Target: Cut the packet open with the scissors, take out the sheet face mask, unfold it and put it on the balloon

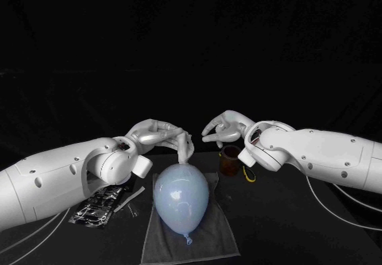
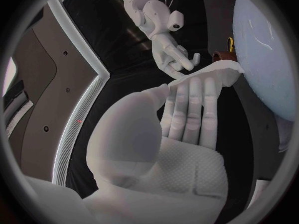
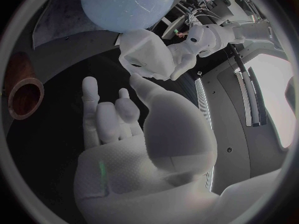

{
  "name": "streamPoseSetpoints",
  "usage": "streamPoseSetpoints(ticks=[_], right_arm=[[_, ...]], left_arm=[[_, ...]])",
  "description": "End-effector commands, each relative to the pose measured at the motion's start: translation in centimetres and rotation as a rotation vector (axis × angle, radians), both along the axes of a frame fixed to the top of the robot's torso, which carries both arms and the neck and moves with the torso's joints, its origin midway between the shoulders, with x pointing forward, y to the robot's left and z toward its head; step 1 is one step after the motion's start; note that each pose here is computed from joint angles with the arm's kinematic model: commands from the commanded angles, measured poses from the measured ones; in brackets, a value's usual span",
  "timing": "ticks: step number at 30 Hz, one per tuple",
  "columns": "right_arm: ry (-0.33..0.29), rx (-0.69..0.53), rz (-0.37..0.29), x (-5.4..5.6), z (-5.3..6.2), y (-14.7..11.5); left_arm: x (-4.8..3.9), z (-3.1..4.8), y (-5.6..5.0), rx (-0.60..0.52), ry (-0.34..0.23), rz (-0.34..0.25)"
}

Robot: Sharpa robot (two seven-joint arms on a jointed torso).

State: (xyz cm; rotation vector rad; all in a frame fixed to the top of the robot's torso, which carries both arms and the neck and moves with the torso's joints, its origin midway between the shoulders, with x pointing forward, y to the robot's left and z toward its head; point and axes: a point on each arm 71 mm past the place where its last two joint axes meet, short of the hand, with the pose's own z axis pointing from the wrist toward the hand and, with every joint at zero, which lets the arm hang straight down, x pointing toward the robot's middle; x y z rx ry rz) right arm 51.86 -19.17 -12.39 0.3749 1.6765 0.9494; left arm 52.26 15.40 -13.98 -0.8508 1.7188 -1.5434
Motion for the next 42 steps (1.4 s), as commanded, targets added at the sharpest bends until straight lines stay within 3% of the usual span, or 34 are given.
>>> streamPoseSetpoints(ticks=[1, 6, 12, 20, 26, 42], right_arm=[[-0.189, 0.064, 0.003, -1.0, 1.5, 0.4], [-0.385, 0.061, 0.076, -3.2, 2.3, 1.7], [-0.539, 0.016, 0.148, -5.3, 1.3, 3.0], [-0.635, -0.003, 0.123, -6.0, 0.5, 3.9], [-0.605, -0.015, 0.061, -5.7, 0.0, 4.4], [-0.382, -0.018, -0.092, -4.9, -1.6, 5.6]], left_arm=[[0.10, -0.03, 0.1, -0.020, 0.032, 0.033], [0.15, -0.15, 0.1, -0.034, 0.058, 0.044], [0.14, -0.28, 0.2, -0.054, 0.087, 0.051], [0.10, -0.39, 0.2, -0.071, 0.112, 0.057], [0.03, -0.53, 0.1, -0.083, 0.122, 0.063], [-0.21, -0.51, -0.2, -0.099, 0.119, 0.072]])
